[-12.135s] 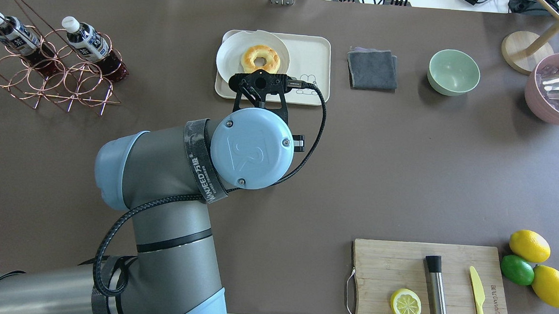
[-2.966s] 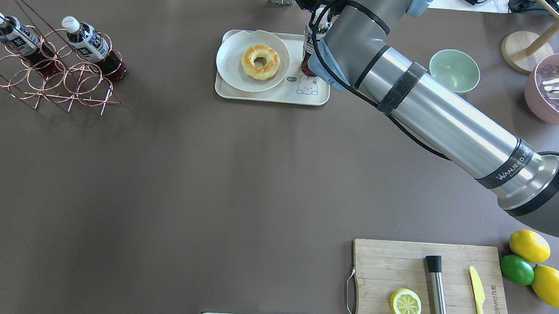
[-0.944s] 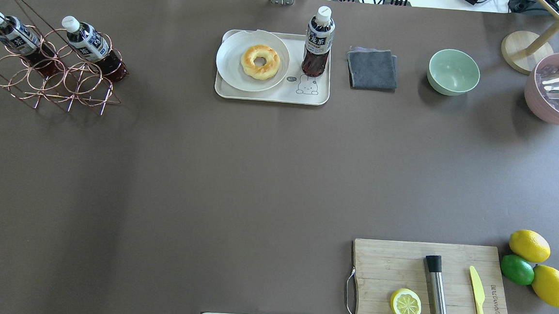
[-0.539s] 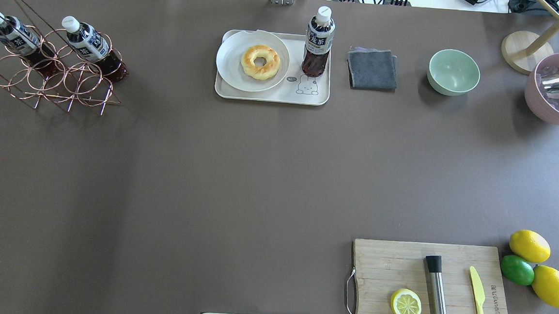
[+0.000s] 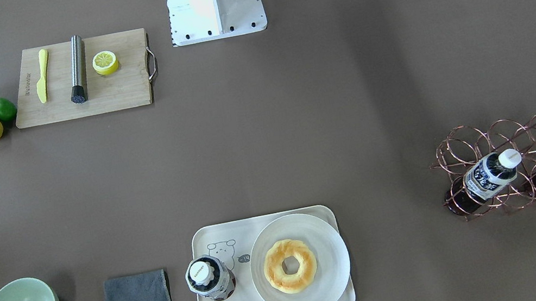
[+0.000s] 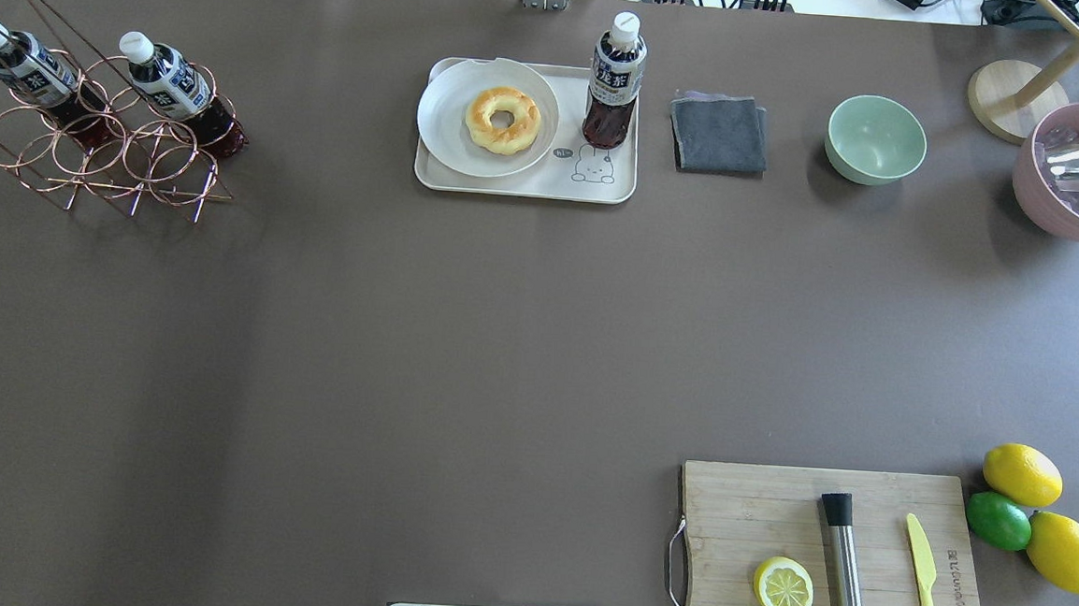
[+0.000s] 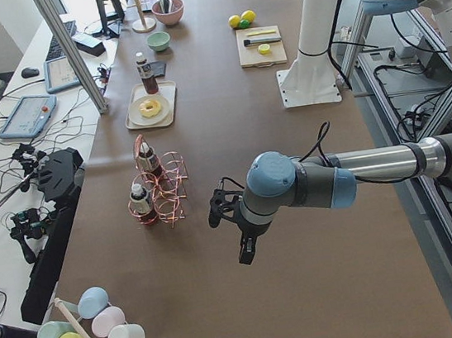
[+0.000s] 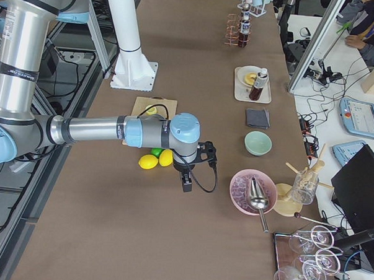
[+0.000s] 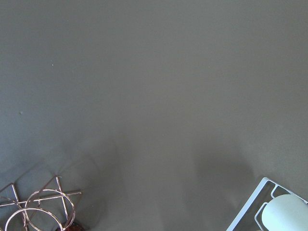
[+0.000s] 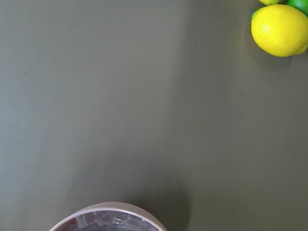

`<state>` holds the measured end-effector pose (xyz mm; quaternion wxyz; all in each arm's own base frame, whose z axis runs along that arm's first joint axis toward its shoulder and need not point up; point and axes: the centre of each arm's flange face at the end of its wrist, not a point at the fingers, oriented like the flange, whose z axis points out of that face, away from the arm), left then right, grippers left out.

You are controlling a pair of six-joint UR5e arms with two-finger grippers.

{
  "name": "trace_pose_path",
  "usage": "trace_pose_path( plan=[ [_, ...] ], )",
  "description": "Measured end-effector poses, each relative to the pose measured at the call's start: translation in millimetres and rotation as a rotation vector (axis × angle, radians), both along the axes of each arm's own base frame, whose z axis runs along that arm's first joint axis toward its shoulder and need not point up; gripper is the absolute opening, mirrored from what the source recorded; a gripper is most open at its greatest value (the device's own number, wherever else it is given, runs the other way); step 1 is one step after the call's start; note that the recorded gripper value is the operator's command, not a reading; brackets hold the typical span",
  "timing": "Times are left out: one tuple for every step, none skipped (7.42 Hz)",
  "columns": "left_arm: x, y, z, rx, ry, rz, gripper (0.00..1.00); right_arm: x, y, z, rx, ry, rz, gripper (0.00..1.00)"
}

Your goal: Place tea on tray

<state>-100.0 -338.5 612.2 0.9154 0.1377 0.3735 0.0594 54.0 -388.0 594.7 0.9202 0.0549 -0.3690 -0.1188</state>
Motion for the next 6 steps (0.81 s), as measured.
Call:
trace_pose_path(
  plan=[
    [0.0, -0.1, -0.6, 0.003, 0.0, 0.001, 0.97, 0.2, 0.2, 1.0, -0.002, -0.002, 0.0, 1.0],
    [0.0, -0.1, 0.5, 0.002, -0.001, 0.002, 0.97, 0.5, 0.4, 0.1, 0.001, -0.003, 0.0, 1.0],
    [-0.1, -0.1, 1.1, 0.001, -0.001, 0.002, 0.97, 0.5, -0.3, -0.8, 0.005, -0.003, -0.001, 1.0],
    [-0.2, -0.1, 1.3, 0.002, -0.002, 0.002, 0.97, 0.4, -0.9, -2.2, 0.009, -0.003, -0.002, 1.0],
    [-0.8, 0.1, 1.3, 0.002, -0.002, 0.001, 0.97, 0.3, -1.1, -2.7, 0.01, -0.004, -0.002, 1.0],
    [-1.0, 0.3, 2.5, 0.0, -0.003, 0.0, 0.97, 0.1, -1.4, -3.7, 0.011, -0.007, -0.001, 1.0]
  ],
)
